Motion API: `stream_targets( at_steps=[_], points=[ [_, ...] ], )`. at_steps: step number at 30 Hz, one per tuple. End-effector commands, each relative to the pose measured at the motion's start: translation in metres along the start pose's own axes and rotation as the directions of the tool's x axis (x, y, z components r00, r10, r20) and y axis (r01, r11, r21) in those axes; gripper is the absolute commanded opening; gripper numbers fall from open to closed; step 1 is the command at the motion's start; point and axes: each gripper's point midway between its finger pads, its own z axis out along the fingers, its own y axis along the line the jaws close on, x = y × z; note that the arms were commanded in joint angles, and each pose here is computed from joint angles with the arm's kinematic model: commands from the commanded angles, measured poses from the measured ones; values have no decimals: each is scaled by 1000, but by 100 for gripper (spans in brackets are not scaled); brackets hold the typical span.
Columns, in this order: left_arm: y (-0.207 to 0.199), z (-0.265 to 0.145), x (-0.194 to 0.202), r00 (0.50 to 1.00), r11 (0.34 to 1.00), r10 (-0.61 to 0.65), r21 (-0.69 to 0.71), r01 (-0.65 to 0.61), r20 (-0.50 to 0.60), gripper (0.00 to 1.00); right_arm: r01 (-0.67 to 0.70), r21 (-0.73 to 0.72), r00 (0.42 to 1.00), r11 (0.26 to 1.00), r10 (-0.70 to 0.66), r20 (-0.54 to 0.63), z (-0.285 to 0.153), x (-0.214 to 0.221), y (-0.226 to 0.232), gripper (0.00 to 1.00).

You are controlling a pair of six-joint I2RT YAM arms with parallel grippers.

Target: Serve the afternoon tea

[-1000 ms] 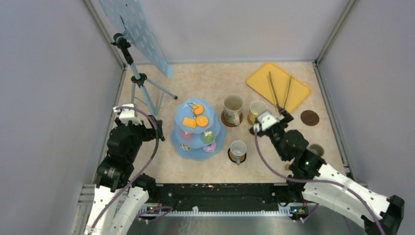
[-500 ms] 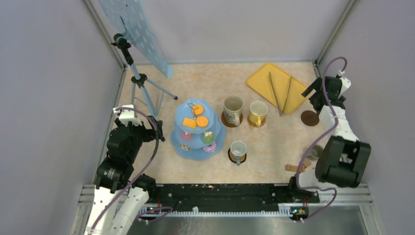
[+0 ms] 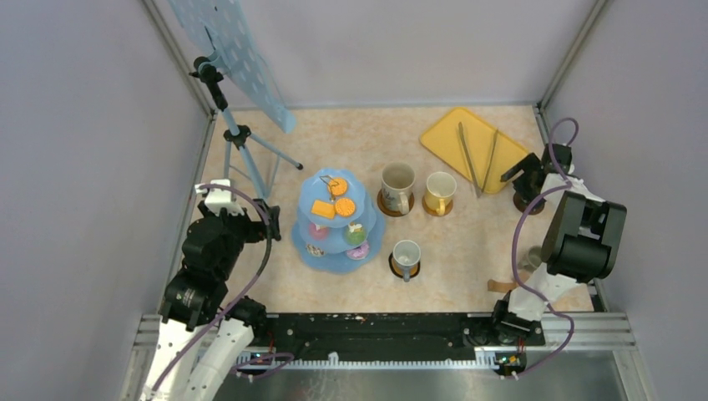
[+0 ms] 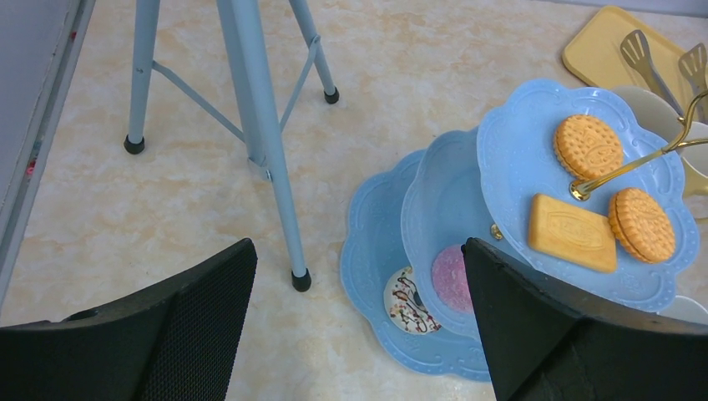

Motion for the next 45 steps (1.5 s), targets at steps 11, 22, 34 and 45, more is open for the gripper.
stream_targets(
  at_steps=[11, 22, 34, 45],
  points=[
    [-6, -1, -10, 999, 1000, 3, 25, -5, 47, 99, 50, -16, 996, 999, -49, 80, 0, -23, 7, 73],
    [-6, -2, -10, 999, 1000, 5, 25, -6, 48, 99, 26, 56, 998, 998, -23, -52, 13, 14, -17, 64],
    [-7, -4, -11, 998, 1000, 3, 31, -5, 56, 99, 52, 114, 977, 992, -27, -210, -45, 108, -60, 61],
    [-6, -8, -14, 997, 999, -1, 33, -2, 77, 99, 202, 78, 893, 976, -151, -424, -88, 224, -70, 61]
  ],
)
